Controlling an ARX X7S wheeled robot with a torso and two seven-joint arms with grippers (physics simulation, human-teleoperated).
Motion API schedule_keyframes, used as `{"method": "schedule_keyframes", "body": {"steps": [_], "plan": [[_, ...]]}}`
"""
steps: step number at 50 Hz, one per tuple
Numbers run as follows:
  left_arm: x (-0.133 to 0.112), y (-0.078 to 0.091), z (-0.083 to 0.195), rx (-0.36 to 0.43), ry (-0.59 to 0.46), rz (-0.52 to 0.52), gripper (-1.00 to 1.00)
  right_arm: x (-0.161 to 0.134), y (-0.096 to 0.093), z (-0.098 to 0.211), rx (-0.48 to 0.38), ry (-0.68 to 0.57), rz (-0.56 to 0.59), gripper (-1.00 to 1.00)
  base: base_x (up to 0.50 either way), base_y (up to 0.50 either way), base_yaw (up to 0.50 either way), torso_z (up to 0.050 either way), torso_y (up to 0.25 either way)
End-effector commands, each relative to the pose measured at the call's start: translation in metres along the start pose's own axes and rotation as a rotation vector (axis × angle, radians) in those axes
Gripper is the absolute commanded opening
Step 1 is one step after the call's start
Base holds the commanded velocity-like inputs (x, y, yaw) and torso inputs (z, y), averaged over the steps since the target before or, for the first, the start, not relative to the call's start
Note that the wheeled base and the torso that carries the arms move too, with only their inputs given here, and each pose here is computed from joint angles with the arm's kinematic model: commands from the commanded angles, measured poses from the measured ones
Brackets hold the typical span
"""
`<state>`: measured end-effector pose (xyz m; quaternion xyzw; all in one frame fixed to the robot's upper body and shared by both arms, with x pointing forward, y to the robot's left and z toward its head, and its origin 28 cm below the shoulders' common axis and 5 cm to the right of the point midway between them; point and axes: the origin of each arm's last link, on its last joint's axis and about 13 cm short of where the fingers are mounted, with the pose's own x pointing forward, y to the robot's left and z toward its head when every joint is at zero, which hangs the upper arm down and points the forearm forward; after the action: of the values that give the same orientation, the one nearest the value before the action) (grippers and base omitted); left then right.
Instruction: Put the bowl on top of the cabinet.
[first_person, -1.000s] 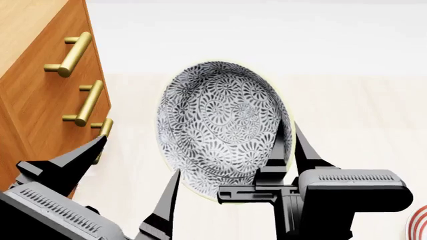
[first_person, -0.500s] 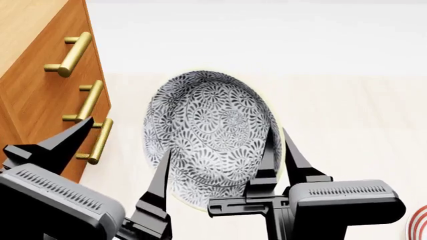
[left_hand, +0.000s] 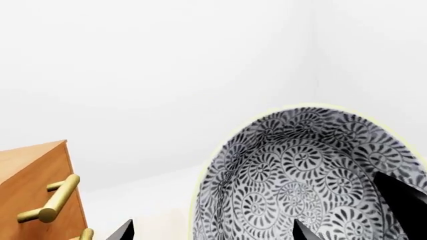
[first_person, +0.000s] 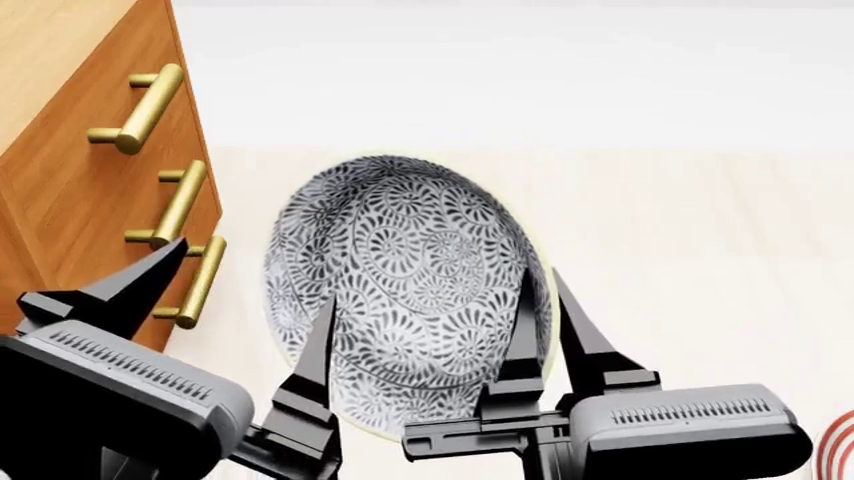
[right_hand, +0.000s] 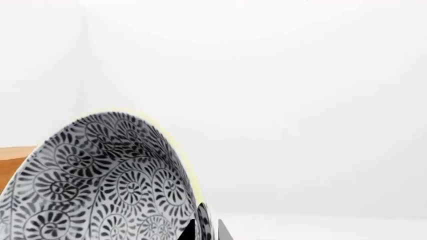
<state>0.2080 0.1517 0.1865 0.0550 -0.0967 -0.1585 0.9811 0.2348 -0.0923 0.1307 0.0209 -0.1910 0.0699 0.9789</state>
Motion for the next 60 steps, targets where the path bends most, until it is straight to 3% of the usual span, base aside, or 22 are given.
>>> {"method": "schedule_keyframes", "body": {"steps": [1,60], "plan": [[0.001,0.002,-0.005,-0.006,0.011,0.008,1.00,-0.002,0.001,0.004,-0.008,-0.029,0.008,-1.00,0.00,0.00,0.00,0.000,0.000],[0.006,0.009,-0.020,-0.050,0.039,0.021,1.00,-0.020,0.006,0.011,-0.010,-0.063,0.078,-1.00,0.00,0.00,0.00,0.000,0.000]]}}
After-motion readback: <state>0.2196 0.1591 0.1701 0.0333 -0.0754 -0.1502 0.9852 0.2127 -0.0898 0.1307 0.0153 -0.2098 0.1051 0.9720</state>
